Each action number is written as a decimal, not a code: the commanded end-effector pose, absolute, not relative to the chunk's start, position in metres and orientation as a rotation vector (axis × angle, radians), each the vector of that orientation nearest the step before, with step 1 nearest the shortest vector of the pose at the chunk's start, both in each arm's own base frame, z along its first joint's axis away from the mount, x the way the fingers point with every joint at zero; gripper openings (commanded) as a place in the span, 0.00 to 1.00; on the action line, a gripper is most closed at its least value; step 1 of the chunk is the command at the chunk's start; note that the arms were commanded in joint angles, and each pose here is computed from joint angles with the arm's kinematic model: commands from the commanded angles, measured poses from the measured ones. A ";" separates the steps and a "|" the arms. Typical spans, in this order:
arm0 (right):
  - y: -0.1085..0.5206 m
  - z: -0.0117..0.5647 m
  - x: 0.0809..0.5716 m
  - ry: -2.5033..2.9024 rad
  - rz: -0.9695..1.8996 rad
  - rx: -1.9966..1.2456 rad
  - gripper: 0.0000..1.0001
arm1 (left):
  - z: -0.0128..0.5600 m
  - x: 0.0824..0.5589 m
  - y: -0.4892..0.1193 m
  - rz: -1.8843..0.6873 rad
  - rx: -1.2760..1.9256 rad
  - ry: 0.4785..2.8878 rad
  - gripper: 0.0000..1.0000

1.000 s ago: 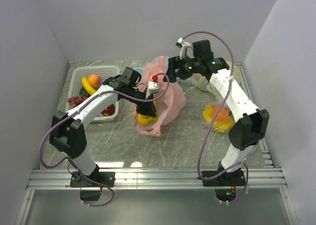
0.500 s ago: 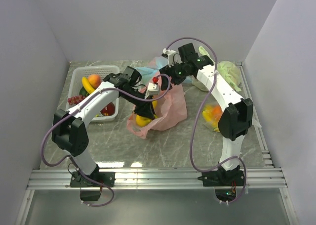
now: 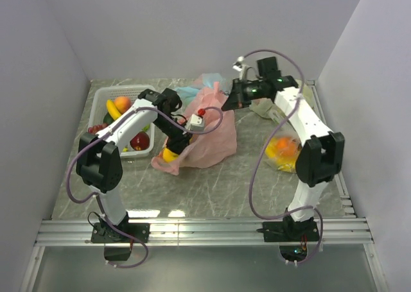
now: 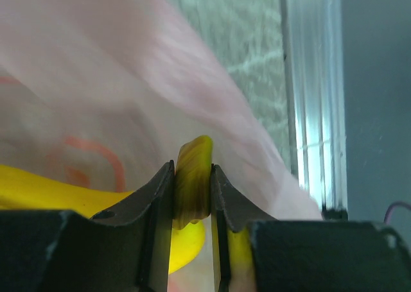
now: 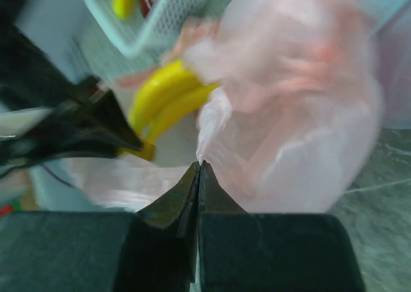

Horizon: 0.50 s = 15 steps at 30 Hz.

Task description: Place the fake fruits into the plastic bag and tie a complex knot

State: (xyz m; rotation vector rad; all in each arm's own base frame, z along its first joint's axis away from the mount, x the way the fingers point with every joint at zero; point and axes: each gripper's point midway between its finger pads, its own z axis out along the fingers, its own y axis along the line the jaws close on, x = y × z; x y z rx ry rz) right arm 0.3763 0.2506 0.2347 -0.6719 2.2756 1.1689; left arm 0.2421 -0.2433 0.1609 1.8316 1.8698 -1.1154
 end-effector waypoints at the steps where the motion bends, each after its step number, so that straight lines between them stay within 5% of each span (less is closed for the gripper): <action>1: 0.248 0.317 0.368 2.029 1.409 -0.577 0.00 | 0.151 0.238 -0.219 -0.974 1.953 1.912 0.11; 10: 0.239 0.274 0.352 2.138 1.297 -0.607 0.00 | 0.177 0.258 -0.228 -0.849 1.971 1.814 0.16; 13: 0.243 0.267 0.366 2.199 1.172 -0.645 0.28 | 0.184 0.253 -0.240 -0.876 1.998 1.752 0.15; 14: 0.246 0.269 0.371 2.206 1.141 -0.641 0.52 | 0.184 0.249 -0.244 -0.885 2.019 1.729 0.15; 15: 0.246 0.273 0.380 2.198 1.101 -0.620 0.61 | 0.185 0.248 -0.245 -0.892 2.022 1.723 0.15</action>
